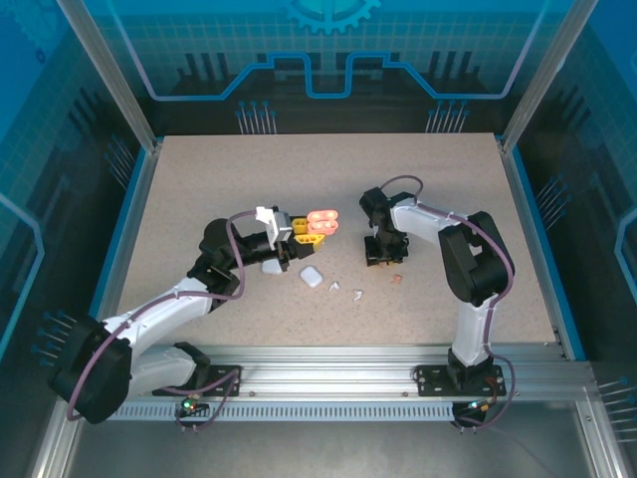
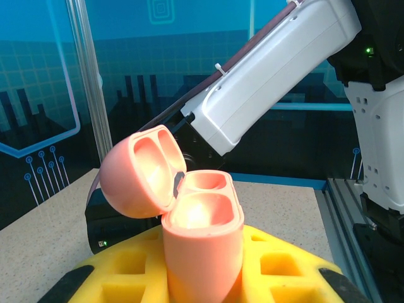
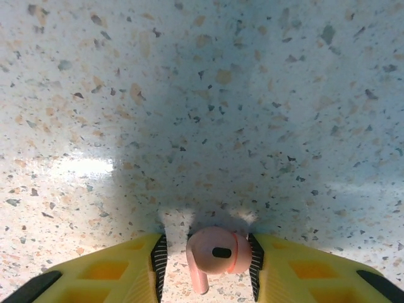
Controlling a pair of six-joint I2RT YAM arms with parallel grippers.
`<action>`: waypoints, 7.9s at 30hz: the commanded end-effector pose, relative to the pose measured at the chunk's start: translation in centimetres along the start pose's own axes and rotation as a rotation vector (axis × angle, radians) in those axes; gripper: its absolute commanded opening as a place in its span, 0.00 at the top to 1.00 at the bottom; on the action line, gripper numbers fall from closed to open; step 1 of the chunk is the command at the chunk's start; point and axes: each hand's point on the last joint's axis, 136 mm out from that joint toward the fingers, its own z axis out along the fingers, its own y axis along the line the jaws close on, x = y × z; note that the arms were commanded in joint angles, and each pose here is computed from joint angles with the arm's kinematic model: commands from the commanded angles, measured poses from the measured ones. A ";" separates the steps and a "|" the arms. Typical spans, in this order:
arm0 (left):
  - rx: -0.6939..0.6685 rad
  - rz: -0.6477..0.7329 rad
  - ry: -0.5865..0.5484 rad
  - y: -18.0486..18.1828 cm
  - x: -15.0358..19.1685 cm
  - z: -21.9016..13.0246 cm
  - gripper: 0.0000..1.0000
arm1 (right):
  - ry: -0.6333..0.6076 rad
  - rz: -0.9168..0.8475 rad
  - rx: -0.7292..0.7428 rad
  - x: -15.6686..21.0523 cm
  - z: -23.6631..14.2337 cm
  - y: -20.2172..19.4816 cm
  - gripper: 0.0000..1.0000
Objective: Insert the wireless bluetooth earbuds into the charging case
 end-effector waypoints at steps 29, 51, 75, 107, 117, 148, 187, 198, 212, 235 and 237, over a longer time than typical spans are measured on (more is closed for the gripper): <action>-0.007 0.041 -0.009 -0.2 -0.9 -0.2 0.90 | 0.034 -0.038 0.030 -0.3 0.8 0.4 0.65; -0.013 0.041 -0.003 -0.1 -0.8 -0.2 0.90 | -0.028 -0.043 -0.077 -0.9 -0.9 2.2 0.72; -0.155 -0.124 -0.050 3.2 -0.5 1.9 0.93 | -0.810 -0.071 -0.541 -4.2 -23.1 4.1 0.70; -0.329 -0.046 -0.032 4.5 0.9 2.7 0.92 | -0.761 -0.063 -0.359 0.4 -21.9 0.8 0.55; -0.361 0.029 0.003 4.3 0.3 1.5 0.91 | -0.257 -0.070 -0.229 6.7 -12.1 0.4 0.52; -0.395 0.074 0.035 4.2 0.3 0.3 0.90 | 0.218 -0.184 -0.095 18.3 -0.3 5.3 0.44; -0.398 0.086 0.044 4.3 -0.1 0.2 0.90 | 0.151 -0.225 -0.070 14.0 0.1 4.0 0.64; -0.400 0.084 0.047 4.3 0.0 0.2 0.89 | 0.212 -0.210 -0.031 15.9 0.6 2.6 0.64; -0.404 0.086 0.046 4.3 0.0 0.0 0.89 | 0.242 -0.208 -0.031 16.8 0.5 2.9 0.67; -0.402 0.081 0.049 4.3 0.1 0.1 0.89 | 0.270 -0.209 -0.020 17.8 1.0 2.9 0.68; -0.405 0.083 0.050 4.3 0.1 0.1 0.89 | 0.282 -0.214 -0.015 18.0 1.3 2.9 0.69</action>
